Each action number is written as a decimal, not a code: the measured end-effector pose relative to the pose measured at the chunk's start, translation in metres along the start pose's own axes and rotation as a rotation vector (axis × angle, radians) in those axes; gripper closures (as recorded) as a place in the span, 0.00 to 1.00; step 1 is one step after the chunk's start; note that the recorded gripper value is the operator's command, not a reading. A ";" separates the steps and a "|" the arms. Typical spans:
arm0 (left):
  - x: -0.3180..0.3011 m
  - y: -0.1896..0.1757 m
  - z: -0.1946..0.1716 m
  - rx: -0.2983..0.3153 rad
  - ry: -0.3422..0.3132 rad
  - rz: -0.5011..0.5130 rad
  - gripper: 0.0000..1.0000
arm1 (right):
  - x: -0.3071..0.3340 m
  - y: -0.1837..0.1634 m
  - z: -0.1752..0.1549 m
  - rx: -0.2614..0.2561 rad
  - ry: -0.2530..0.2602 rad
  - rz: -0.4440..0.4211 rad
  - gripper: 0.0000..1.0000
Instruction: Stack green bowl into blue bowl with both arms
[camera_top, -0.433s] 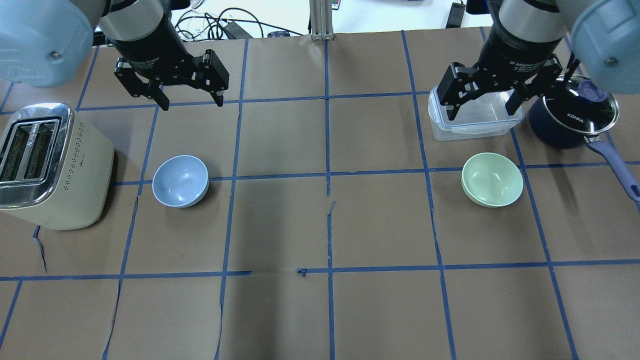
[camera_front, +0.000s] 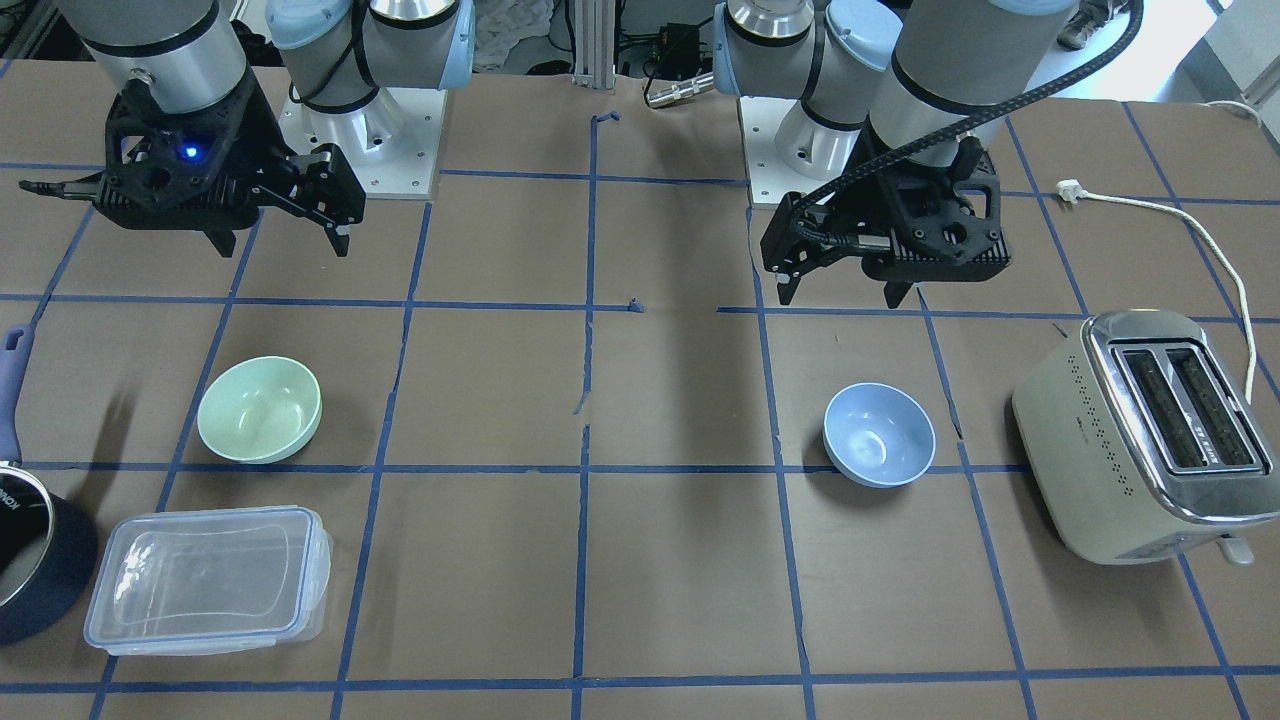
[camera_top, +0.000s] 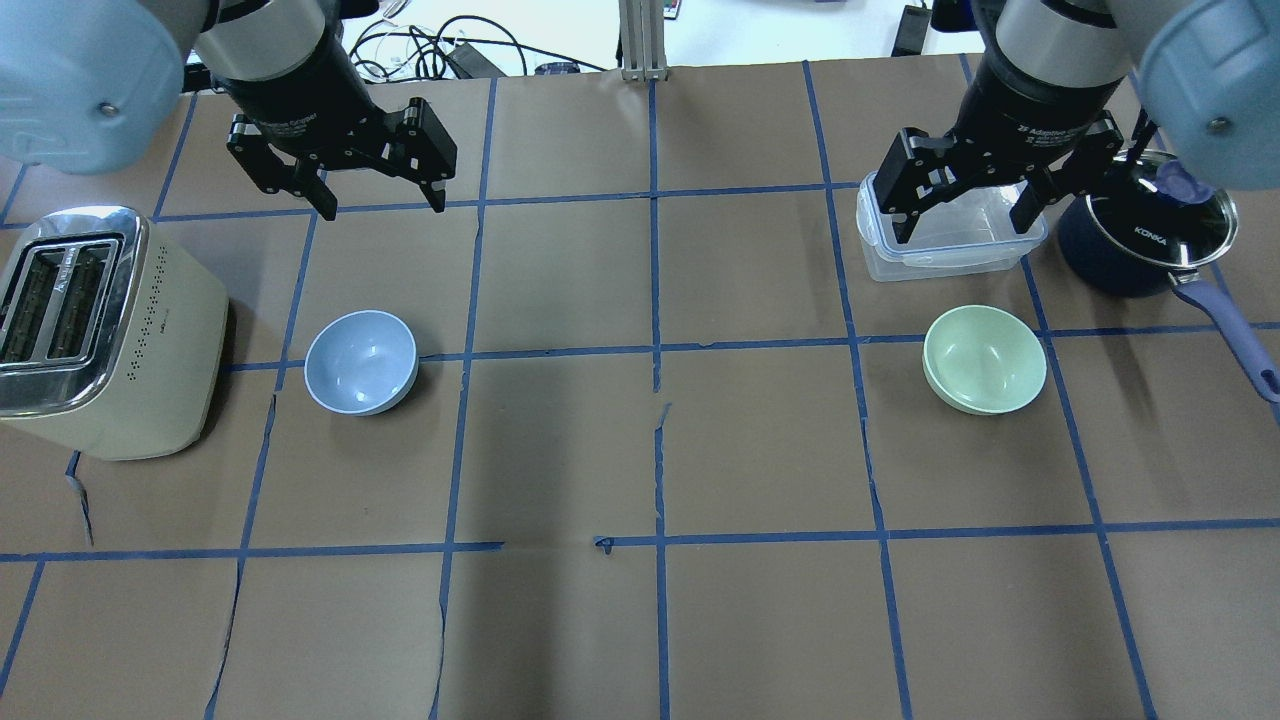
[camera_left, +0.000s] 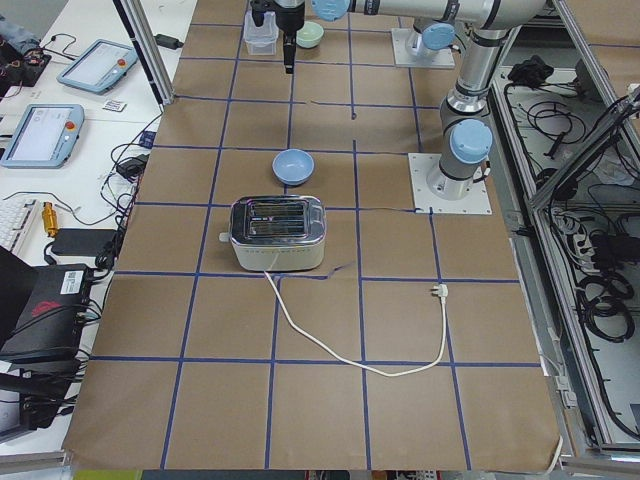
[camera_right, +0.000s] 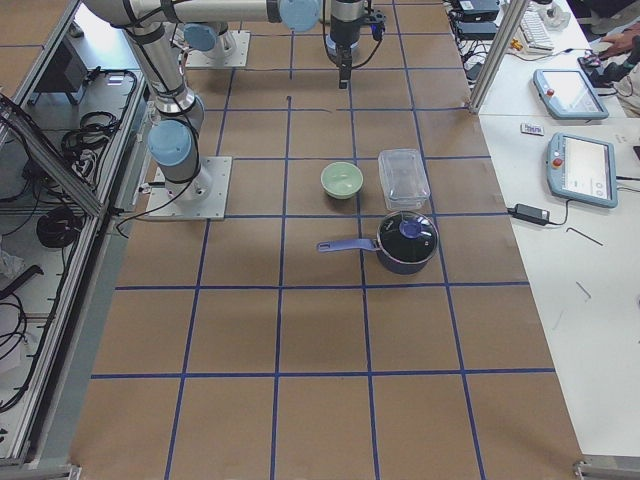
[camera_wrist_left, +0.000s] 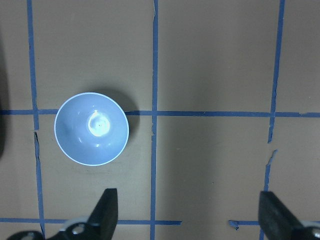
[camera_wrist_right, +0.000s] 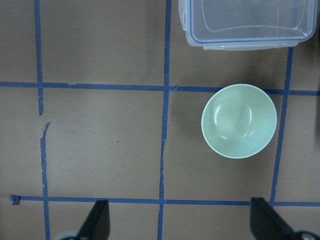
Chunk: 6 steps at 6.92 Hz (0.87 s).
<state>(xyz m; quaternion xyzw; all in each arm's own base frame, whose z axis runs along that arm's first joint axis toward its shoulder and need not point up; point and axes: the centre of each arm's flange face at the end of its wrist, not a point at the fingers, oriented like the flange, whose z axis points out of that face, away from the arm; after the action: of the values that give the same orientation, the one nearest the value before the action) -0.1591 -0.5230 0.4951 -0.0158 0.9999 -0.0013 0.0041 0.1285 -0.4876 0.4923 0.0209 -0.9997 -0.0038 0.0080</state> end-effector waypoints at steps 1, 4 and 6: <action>0.000 0.000 0.000 0.000 0.000 -0.001 0.00 | 0.000 0.000 0.000 -0.001 0.001 0.000 0.00; -0.001 0.001 -0.001 0.000 -0.001 -0.002 0.00 | 0.000 0.000 0.001 -0.002 0.002 0.001 0.00; -0.001 0.002 0.001 -0.003 -0.002 -0.001 0.00 | 0.000 -0.001 0.001 0.000 0.000 0.000 0.00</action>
<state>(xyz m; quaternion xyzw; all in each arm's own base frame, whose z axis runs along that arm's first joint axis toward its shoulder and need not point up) -0.1582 -0.5214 0.4943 -0.0164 0.9999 0.0001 0.0051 0.1282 -0.4883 0.4914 0.0208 -0.9997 -0.0038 0.0079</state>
